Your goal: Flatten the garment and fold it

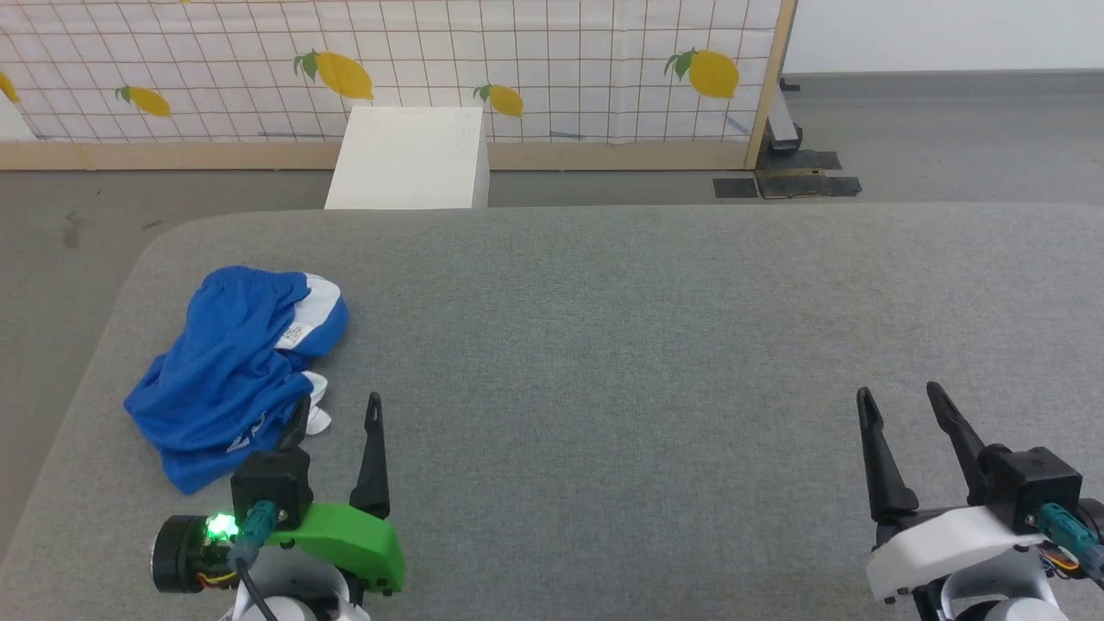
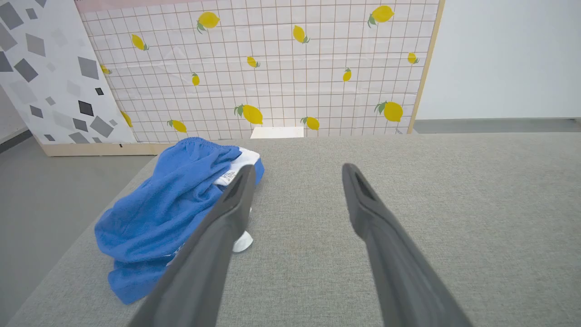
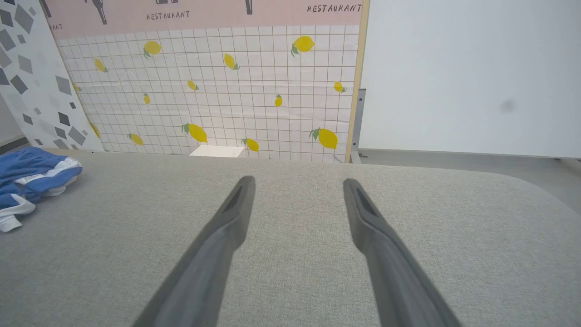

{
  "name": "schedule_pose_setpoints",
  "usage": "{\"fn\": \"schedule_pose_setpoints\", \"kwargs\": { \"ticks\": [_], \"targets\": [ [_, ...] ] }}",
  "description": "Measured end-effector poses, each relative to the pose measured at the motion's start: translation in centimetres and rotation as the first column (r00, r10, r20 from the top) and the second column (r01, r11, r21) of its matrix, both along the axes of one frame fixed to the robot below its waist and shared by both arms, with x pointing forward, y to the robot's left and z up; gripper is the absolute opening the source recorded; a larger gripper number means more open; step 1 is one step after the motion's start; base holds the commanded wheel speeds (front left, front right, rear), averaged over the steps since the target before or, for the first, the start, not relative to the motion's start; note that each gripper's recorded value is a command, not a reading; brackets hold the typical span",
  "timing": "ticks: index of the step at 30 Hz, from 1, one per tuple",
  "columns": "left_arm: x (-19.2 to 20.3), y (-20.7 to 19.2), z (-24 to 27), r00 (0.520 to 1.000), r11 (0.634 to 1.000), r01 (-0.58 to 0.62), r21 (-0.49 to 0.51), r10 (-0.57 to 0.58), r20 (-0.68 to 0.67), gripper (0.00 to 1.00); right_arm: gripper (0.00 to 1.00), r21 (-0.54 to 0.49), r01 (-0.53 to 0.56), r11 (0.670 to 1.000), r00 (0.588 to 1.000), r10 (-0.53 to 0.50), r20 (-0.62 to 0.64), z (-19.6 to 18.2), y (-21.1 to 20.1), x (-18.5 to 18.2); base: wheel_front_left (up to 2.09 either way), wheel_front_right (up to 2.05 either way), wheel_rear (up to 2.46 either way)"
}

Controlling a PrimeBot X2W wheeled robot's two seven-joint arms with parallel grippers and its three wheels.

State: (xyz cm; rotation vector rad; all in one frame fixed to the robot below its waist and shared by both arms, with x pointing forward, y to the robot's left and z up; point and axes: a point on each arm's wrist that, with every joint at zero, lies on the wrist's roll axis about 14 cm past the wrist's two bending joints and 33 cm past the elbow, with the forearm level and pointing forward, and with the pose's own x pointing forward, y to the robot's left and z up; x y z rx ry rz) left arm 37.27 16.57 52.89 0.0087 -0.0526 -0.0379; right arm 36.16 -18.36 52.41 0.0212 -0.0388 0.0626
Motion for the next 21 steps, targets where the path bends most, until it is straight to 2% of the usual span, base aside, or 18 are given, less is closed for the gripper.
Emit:
{"fn": "schedule_pose_setpoints", "kwargs": {
  "ticks": [21],
  "targets": [
    [-0.1,-0.4,-0.3,1.000,1.000,0.011,-0.014,-0.011,0.016,1.00,1.00,0.034,0.034,0.999,0.999,-0.035,0.032,0.1,-1.1,-0.2,0.00,0.00,0.00]
  ]
}}
